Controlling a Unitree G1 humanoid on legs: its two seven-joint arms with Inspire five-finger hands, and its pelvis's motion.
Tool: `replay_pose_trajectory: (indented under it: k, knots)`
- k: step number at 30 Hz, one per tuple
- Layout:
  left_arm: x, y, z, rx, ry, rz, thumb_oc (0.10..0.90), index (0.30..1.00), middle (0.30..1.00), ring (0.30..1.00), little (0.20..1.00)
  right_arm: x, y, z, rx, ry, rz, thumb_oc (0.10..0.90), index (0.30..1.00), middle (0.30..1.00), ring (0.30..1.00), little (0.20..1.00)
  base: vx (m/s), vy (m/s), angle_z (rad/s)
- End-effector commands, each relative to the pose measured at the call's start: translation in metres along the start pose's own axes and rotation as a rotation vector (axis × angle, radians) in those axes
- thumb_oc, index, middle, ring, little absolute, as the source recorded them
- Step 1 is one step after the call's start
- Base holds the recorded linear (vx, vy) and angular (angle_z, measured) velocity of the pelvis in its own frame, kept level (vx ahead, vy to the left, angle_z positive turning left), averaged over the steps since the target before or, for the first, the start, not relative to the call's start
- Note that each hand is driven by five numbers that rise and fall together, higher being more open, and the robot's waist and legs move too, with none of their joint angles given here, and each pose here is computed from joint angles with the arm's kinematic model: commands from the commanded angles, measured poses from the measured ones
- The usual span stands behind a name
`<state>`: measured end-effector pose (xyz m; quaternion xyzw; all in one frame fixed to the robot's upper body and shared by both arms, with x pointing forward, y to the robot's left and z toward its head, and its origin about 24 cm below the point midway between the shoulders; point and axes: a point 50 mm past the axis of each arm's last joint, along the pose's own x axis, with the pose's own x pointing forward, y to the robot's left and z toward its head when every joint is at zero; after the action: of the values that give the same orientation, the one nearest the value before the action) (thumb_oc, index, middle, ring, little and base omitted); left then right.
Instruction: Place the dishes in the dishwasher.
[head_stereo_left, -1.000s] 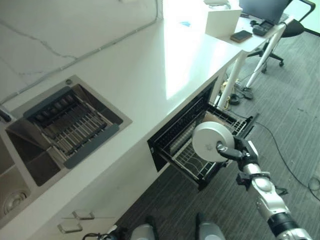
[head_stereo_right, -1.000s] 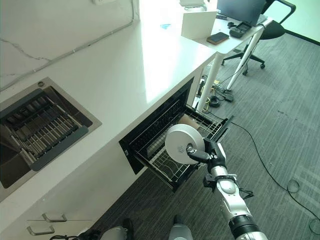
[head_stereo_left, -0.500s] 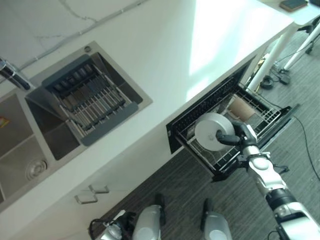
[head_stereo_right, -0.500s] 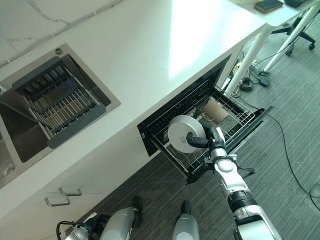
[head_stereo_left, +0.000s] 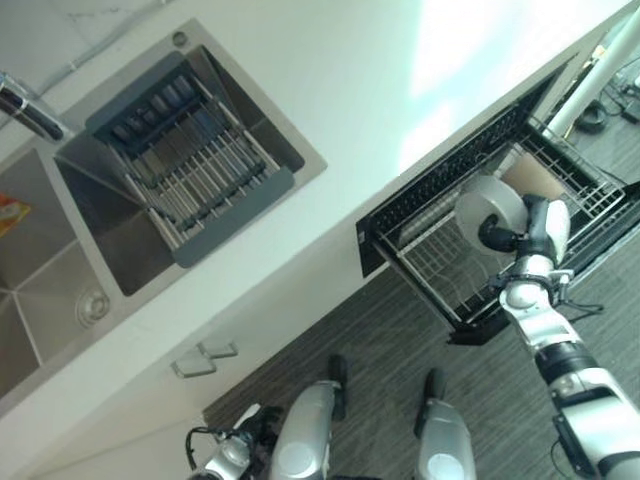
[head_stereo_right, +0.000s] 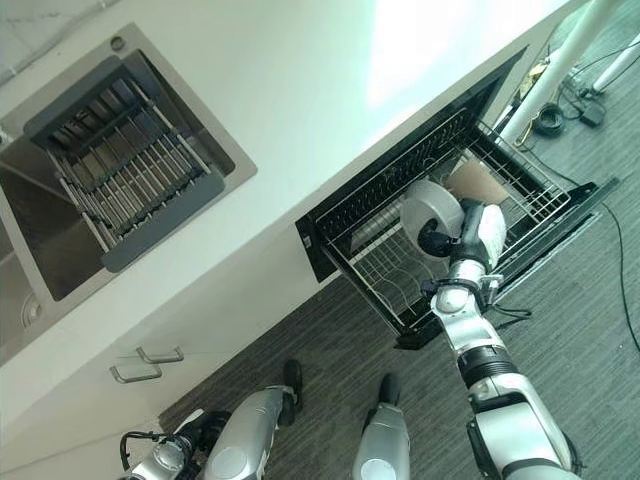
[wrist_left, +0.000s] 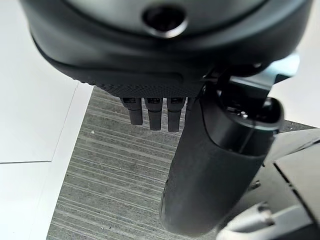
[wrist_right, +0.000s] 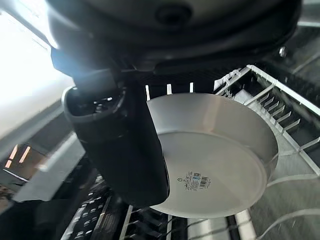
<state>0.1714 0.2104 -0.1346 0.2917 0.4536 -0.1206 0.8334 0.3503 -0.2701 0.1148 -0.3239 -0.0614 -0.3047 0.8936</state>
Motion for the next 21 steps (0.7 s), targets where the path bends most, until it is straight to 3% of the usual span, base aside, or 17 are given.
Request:
replay_pose_trajectory:
  k: [1, 9, 21]
  knots:
    - [-0.004, 0.003, -0.015, 0.002, 0.029, 0.014, 0.8, 0.9, 0.9, 0.9, 0.9, 0.033, -0.044, 0.053, 0.009, -0.245, -0.284, 0.4, 0.3, 0.3, 0.3, 0.3, -0.1, 0.021, 0.07]
    - [-0.001, 0.008, 0.002, -0.05, -0.044, 0.049, 0.8, 0.9, 0.9, 0.9, 0.9, 0.042, -0.053, 0.067, -0.07, -0.313, -0.354, 0.4, 0.3, 0.3, 0.3, 0.3, -0.08, 0.027, 0.0]
    - [0.0, 0.012, 0.027, -0.08, -0.135, 0.091, 0.8, 0.9, 0.9, 0.9, 0.9, 0.033, -0.028, 0.08, -0.182, -0.447, -0.329, 0.4, 0.3, 0.3, 0.3, 0.3, -0.04, 0.009, 0.0]
